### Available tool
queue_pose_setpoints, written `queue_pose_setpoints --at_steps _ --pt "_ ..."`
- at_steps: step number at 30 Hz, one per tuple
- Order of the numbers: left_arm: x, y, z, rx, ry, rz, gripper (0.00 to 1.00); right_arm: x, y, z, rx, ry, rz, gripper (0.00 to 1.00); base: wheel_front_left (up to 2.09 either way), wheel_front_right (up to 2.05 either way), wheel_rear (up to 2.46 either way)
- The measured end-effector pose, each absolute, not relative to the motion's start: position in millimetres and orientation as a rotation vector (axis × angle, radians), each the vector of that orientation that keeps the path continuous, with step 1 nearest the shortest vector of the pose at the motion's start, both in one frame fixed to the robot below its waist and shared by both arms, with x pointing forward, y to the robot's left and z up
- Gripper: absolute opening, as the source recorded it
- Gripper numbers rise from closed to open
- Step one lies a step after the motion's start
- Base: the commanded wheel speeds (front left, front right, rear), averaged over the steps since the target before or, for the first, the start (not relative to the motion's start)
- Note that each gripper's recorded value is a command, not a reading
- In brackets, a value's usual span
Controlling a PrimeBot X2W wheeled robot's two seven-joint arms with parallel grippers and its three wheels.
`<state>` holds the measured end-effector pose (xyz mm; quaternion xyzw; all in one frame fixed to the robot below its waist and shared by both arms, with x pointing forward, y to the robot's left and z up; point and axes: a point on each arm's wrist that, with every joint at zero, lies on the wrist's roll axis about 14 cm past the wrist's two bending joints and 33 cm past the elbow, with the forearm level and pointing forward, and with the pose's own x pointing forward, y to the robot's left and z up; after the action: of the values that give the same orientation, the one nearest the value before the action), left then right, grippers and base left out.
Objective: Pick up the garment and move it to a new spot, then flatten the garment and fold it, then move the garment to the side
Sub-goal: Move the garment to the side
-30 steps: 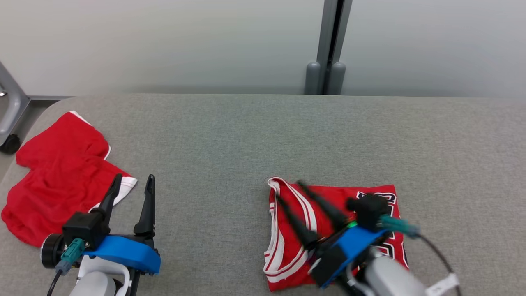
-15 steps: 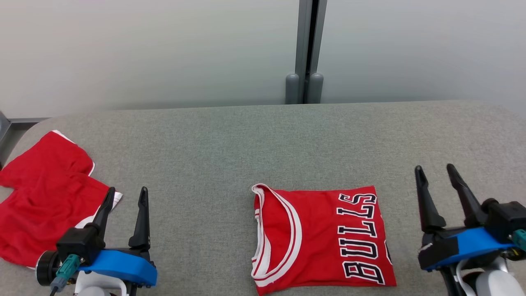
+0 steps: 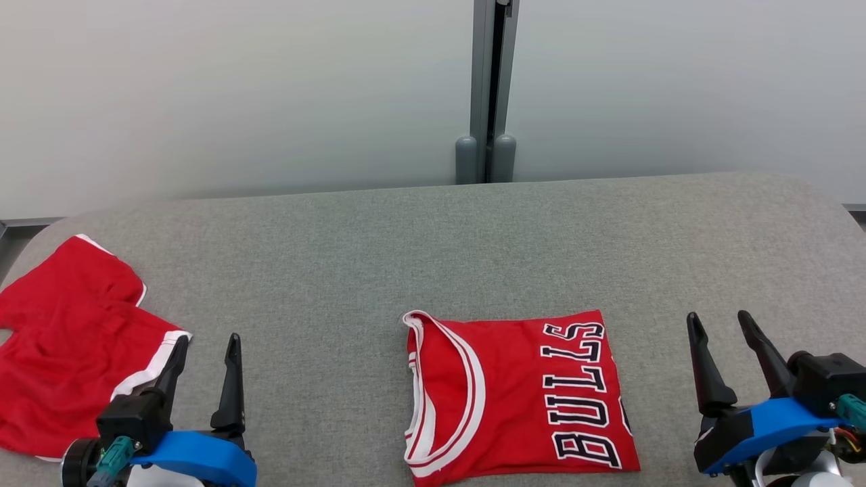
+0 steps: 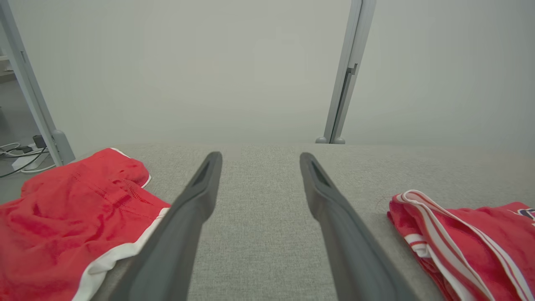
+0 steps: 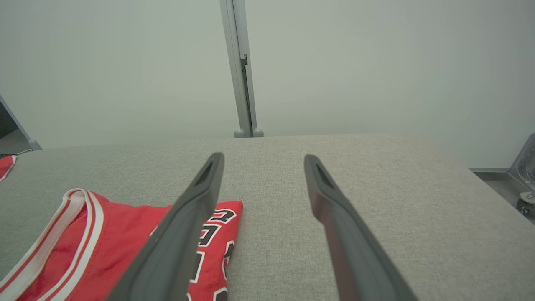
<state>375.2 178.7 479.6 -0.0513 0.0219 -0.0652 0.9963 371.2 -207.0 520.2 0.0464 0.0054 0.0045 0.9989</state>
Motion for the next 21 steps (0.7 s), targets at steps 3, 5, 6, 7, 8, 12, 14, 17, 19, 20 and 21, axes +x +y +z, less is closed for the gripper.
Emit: queue_pose_setpoints --at_steps 3,5,6,7,8,12,14,17,19,20,21 --pt "374.6 179.9 476.8 -0.101 0.053 -0.13 1.0 370.4 -205.9 518.4 0.096 0.015 0.01 1.0 0.0 0.0 0.0" --pt "374.5 181.1 475.4 -0.101 0.057 -0.128 1.0 370.3 -204.6 517.1 0.098 0.018 0.013 1.0 0.0 0.0 0.0" --pt "374.4 181.8 474.5 -0.101 0.06 -0.126 1.0 370.3 -204.2 516.4 0.099 0.021 0.014 1.0 0.0 0.0 0.0" --pt "374.3 182.5 473.9 -0.1 0.062 -0.124 1.0 370.5 -203.7 515.9 0.099 0.022 0.015 1.0 0.0 0.0 0.0" --pt "374.3 183.0 473.5 -0.099 0.063 -0.122 1.0 370.7 -203.0 515.8 0.099 0.022 0.017 1.0 0.0 0.0 0.0" --pt "374.1 184.8 473.9 -0.099 0.061 -0.116 1.0 371.3 -200.5 515.0 0.105 0.025 0.024 1.0 0.0 0.0 0.0" --pt "374.1 185.9 474.3 -0.099 0.06 -0.112 1.0 371.3 -199.8 514.6 0.105 0.026 0.026 1.0 0.0 0.0 0.0" --pt "374.4 186.9 475.0 -0.1 0.057 -0.108 1.0 371.2 -198.2 513.3 0.11 0.03 0.03 1.0 0.0 0.0 0.0" --pt "374.4 186.6 475.5 -0.1 0.055 -0.111 1.0 371.1 -197.9 512.0 0.113 0.034 0.031 1.0 0.0 0.0 0.0" --pt "374.4 186.6 475.7 -0.098 0.054 -0.111 1.0 371.1 -197.8 511.7 0.114 0.035 0.031 1.0 0.0 0.0 0.0" --pt "374.5 186.4 475.9 -0.098 0.054 -0.113 1.0 371.1 -197.5 511.6 0.114 0.035 0.032 1.0 0.0 0.0 0.0"
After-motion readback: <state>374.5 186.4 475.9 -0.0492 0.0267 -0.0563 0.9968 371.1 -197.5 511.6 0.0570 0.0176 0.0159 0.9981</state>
